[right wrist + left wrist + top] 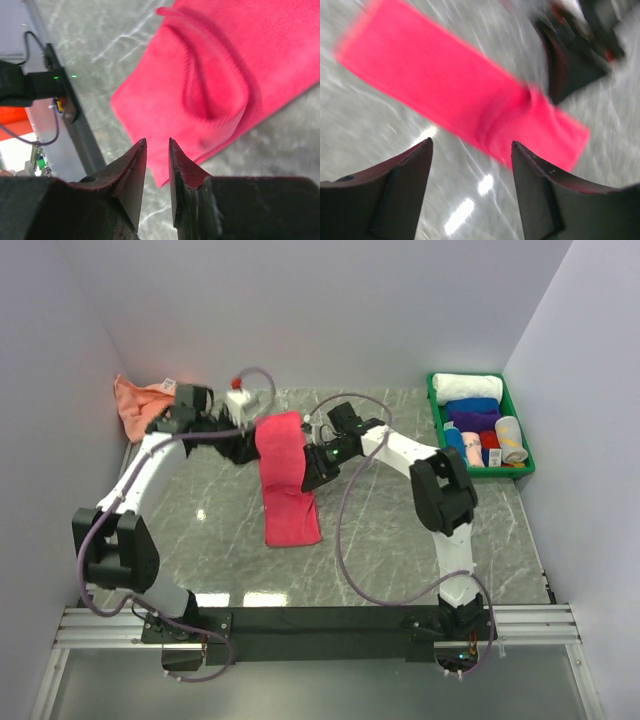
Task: Roll the towels
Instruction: Fold the towel, then roll the towel
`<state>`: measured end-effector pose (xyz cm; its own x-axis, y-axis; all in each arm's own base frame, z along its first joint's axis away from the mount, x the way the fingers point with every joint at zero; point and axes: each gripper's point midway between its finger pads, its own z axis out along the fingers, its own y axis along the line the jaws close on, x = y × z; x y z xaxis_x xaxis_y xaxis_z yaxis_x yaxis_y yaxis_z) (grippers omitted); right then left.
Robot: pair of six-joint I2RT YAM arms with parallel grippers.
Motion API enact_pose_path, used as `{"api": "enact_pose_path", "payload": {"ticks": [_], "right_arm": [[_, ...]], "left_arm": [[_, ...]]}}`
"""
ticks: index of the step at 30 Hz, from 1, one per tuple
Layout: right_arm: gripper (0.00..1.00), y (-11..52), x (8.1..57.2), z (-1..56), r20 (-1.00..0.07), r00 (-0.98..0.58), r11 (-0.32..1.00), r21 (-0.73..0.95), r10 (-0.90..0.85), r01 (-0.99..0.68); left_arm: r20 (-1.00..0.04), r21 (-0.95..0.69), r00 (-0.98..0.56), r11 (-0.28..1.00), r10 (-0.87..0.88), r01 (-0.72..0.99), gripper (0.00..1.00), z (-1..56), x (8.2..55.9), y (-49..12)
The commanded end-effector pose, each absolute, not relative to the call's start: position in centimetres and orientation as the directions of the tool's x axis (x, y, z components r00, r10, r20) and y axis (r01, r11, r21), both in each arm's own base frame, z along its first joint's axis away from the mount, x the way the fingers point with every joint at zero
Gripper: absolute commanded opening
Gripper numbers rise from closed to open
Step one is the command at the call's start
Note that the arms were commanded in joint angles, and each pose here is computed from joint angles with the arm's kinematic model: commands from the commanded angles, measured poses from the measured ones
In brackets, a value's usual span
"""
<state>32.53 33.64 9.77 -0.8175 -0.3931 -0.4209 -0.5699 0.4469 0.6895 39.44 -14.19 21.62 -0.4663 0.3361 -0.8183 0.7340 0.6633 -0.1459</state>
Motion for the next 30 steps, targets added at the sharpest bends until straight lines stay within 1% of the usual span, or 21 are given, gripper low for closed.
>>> {"api": "enact_pose_path", "payload": {"ticks": [1,2,3,5,6,7,9,10,11,12,13,16,21,30], "right_arm": [[0.31,35.4,33.1,8.4,-0.407,-0.809,0.461,0.673,-0.424,-0.579],[0.31,35.7,33.4,8.2,-0.411,-0.807,0.464,0.666,-0.425,-0.584],[0.31,35.8,33.8,7.8,-0.413,-0.805,0.477,0.654,-0.426,-0.588],[0.3,36.4,33.9,6.3,-0.397,-0.804,0.486,0.647,-0.443,-0.587],[0.29,36.3,33.9,5.4,-0.387,-0.804,0.504,0.632,-0.451,-0.588],[0.29,36.2,33.9,4.2,-0.367,-0.809,0.517,0.63,-0.459,-0.579],[0.29,36.1,33.6,2.3,-0.336,-0.818,0.543,0.621,-0.467,-0.565],[0.28,35.9,33.6,1.7,-0.324,-0.823,0.554,0.619,-0.466,-0.557],[0.28,35.8,33.6,1.3,-0.318,-0.825,0.559,0.617,-0.467,-0.554],[0.28,35.7,33.6,0.7,-0.309,-0.829,0.565,0.617,-0.466,-0.548],[0.27,35.7,33.4,0.4,-0.301,-0.832,0.569,0.618,-0.467,-0.543],[0.27,35.6,33.3,0.1,-0.294,-0.835,0.573,0.619,-0.465,-0.537],[0.27,35.4,33.0,-0.1,-0.279,-0.836,0.576,0.62,-0.472,-0.533],[0.25,34.9,32.3,-0.9,-0.257,-0.838,0.581,0.622,-0.482,-0.525]], "left_arm": [[-0.724,-0.08,-0.42,0.539,0.547,0.839,0.66,15.9,33.0,-14.6],[-0.717,-0.017,-0.362,0.504,0.596,0.864,0.65,15.3,32.3,-14.6],[-0.685,-0.009,-0.359,0.486,0.634,0.874,0.65,13.0,30.5,-14.4],[-0.694,0.141,-0.21,0.416,0.689,0.899,0.66,13.6,29.6,-15.6],[-0.676,0.153,-0.187,0.384,0.713,0.91,0.67,12.0,28.2,-15.8],[-0.684,0.218,-0.1,0.334,0.722,0.917,0.67,12.7,27.5,-17.2],[-0.652,0.257,0.004,0.216,0.759,0.942,0.66,11.0,25.0,-19.0],[-0.65,0.304,0.053,0.195,0.758,0.933,0.66,11.1,24.9,-19.6],[-0.624,0.342,0.086,0.172,0.777,0.924,0.65,10.7,24.7,-19.7],[-0.6,0.352,0.124,0.122,0.79,0.928,0.64,9.4,23.4,-20.3],[-0.582,0.401,0.162,0.107,0.797,0.91,0.64,9.4,23.8,-20.7],[-0.556,0.415,0.212,0.047,0.804,0.909,0.62,8.1,22.8,-21.8],[-0.534,0.417,0.25,-0.006,0.808,0.909,0.6,6.7,22.2,-23.3],[-0.48,0.355,0.24,-0.063,0.844,0.933,0.56,3.3,21.6,-23.4]]}}
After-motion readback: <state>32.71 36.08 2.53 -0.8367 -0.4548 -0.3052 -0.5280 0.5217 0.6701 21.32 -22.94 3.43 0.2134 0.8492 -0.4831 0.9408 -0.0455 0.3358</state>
